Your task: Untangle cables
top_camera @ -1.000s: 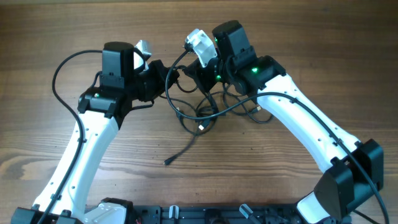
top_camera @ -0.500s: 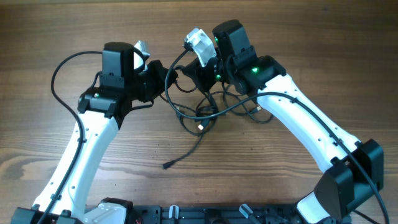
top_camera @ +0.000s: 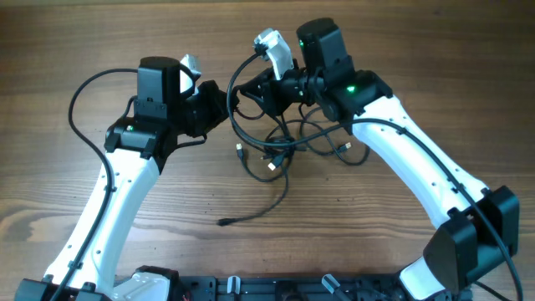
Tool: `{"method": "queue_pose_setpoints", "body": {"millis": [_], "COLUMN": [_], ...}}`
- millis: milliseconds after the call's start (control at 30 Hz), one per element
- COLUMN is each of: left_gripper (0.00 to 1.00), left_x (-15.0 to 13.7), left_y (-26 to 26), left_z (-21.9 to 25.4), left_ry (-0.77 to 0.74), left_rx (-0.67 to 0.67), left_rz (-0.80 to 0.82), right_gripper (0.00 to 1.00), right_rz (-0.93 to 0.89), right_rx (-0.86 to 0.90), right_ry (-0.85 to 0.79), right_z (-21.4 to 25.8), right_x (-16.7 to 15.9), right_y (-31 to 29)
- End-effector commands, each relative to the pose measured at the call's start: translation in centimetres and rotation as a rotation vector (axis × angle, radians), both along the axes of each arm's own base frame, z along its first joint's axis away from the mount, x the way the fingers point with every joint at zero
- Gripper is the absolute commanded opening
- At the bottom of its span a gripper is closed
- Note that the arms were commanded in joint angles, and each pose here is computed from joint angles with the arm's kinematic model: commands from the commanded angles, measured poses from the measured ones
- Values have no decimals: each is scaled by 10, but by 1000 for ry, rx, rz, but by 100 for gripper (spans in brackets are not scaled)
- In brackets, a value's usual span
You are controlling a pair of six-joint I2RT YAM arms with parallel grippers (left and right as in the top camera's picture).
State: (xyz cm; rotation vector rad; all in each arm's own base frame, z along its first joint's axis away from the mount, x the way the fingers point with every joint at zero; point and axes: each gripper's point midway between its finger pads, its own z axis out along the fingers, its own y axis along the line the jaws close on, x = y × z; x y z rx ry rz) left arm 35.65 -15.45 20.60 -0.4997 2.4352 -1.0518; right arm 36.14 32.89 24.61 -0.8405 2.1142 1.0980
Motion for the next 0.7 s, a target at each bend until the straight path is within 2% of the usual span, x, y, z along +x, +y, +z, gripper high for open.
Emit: {"method": "queue_pose_setpoints", "body": {"millis": [0,267,667], "left_gripper": [4,4,4], "left_x": [-5,-6,-7], "left_y": [-5,-1,-1], "left_z": [-11,-14,-16], "left_ry": [45,59,67], "left_rx": [-1,18,20], "left_rz": [-3,12,12], "right_gripper": [4,4,4], "right_rz": [217,306,248], "right_rx": [227,368,397], "right_ry": [36,73,110], "right_z": [62,95,101], "right_x": [-39,-39,-22], "right_y": [11,-6,-27]}}
